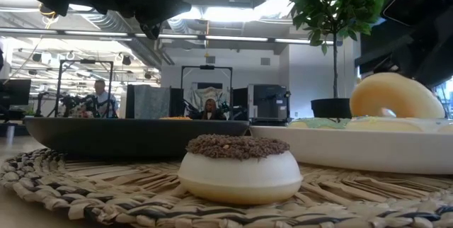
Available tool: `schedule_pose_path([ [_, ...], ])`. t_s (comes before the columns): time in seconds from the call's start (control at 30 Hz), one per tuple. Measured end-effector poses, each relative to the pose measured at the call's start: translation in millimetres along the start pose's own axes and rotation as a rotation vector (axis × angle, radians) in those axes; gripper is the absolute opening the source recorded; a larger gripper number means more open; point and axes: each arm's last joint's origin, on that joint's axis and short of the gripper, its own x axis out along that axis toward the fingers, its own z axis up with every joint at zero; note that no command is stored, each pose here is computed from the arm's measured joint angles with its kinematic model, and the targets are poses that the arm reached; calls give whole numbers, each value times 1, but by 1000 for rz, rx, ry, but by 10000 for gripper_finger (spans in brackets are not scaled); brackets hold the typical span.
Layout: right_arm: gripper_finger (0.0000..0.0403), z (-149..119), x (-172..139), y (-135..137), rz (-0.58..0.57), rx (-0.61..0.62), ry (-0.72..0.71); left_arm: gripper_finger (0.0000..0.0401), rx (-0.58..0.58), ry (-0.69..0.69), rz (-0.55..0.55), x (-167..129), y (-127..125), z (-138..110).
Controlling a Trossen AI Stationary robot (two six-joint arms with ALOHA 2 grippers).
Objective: Pick & Place donuts
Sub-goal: Put the big black donut into the white plate, then put the big purple donut into the white plate
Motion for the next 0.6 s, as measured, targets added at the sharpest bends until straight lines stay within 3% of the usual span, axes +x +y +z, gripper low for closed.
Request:
schedule_pose_path([
  [0.27,144,-1,0,2,51,0,31,114,0,0,0,0,0,0],
  [0.6,146,10,-15,5,98,-39,-52,116,-12,1,0,0,0,0],
])
